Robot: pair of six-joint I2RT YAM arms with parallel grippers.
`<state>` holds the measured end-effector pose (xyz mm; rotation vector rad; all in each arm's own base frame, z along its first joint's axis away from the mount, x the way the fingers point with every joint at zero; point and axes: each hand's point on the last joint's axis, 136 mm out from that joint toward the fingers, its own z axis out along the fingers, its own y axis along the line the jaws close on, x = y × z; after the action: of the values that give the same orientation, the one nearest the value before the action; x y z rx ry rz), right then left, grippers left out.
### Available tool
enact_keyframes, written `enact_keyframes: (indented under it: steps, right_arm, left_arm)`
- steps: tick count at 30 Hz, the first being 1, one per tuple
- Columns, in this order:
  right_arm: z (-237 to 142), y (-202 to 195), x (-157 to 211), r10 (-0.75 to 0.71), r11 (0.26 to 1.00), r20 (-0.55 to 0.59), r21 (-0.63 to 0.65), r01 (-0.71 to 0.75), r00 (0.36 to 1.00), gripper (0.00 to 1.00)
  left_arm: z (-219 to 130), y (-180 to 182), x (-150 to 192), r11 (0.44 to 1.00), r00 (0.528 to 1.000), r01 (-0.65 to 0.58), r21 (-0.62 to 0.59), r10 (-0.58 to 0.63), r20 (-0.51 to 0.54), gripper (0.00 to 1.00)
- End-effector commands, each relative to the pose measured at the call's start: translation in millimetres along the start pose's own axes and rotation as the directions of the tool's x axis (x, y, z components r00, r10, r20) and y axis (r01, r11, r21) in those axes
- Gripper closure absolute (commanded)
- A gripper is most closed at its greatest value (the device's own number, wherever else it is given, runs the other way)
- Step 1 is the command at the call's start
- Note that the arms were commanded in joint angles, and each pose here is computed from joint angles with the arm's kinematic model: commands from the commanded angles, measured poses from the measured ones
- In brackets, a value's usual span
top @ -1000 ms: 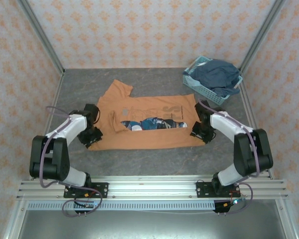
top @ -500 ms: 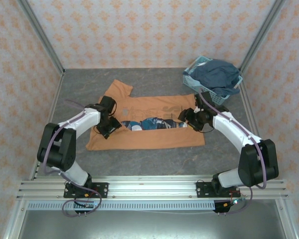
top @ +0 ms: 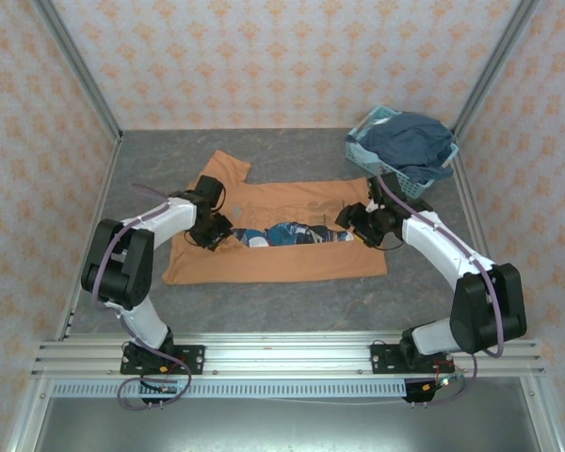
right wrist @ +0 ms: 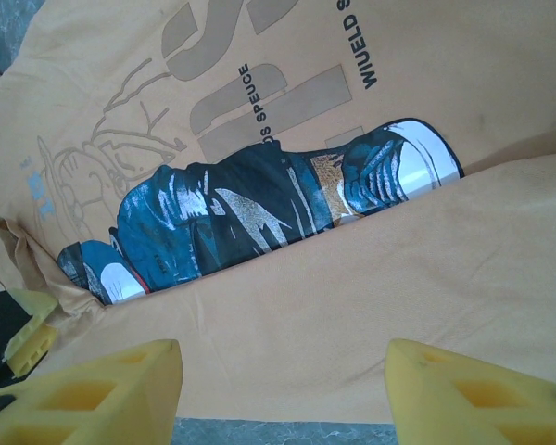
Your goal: Fold and stack the t-shirts
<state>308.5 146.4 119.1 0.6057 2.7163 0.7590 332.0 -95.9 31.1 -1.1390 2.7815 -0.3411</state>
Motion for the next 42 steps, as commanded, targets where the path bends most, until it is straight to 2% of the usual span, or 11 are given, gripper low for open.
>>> enact_keyframes:
  steps: [1, 4, 6, 14, 23, 26, 30, 32, 35, 38, 42]
  right_arm:
    - [-6.2, 2.4, -3.3, 0.004, 1.0, 0.031, -0.001, -0.004, 1.0, 0.4]
    - [-5.4, 1.8, -4.6, 0.009, 1.0, 0.033, 0.008, -0.009, 0.999, 0.41]
    - [-5.2, 0.9, -5.6, 0.013, 1.0, 0.035, 0.013, -0.014, 0.999, 0.41]
    - [-2.4, -3.2, -4.4, 0.023, 0.999, 0.025, 0.035, -0.024, 0.999, 0.42]
    - [0.6, -6.8, -0.4, 0.034, 0.998, 0.004, 0.047, -0.035, 0.999, 0.42]
    - [2.1, -9.4, 1.8, 0.036, 0.998, -0.004, 0.053, -0.036, 0.999, 0.42]
    - [1.6, -9.7, 3.1, 0.037, 0.998, -0.006, 0.049, -0.036, 0.999, 0.42]
    - [1.9, -9.6, 3.4, 0.038, 0.998, -0.007, 0.048, -0.037, 0.999, 0.42]
    - [2.8, -9.9, 3.7, 0.039, 0.998, -0.008, 0.046, -0.039, 0.999, 0.42]
    - [4.3, -9.5, 3.3, 0.042, 0.998, -0.01, 0.044, -0.041, 0.999, 0.42]
    - [5.4, -7.6, 2.7, 0.039, 0.998, -0.015, 0.04, -0.039, 0.999, 0.42]
  left_arm:
    - [-3.3, -14.9, -2.7, 0.999, 1.0, -0.028, 0.025, 0.028, 0.006, 0.84]
    - [-7.0, -22.5, -5.0, 0.998, 0.999, -0.051, 0.022, 0.051, 0.011, 0.96]
    - [-9.4, -29.1, -6.0, 0.997, 0.997, -0.077, 0.017, 0.077, 0.014, 1.0]
    - [-6.7, -55.2, -6.5, 0.978, 0.979, -0.205, -0.046, 0.204, -0.018, 1.0]
    - [11.8, -80.7, -12.8, 0.912, 0.924, -0.383, -0.146, 0.379, -0.052, 1.0]
    - [8.6, -99.5, -11.8, 0.895, 0.901, -0.434, -0.101, 0.434, -0.026, 0.92]
    - [-17.6, -119.0, -14.3, 0.873, 0.87, -0.484, -0.057, 0.487, 0.073, 0.62]
    - [-35.0, -118.9, -16.1, 0.876, 0.868, -0.479, -0.046, 0.481, 0.126, 0.52]
    - [-49.8, -105.3, -11.4, 0.891, 0.88, -0.453, -0.031, 0.452, 0.147, 0.49]
    - [-37.5, -81.7, -0.6, 0.915, 0.912, -0.401, -0.048, 0.404, 0.073, 0.49]
    - [-26.1, -71.8, 5.4, 0.925, 0.923, -0.379, -0.042, 0.38, 0.053, 0.49]
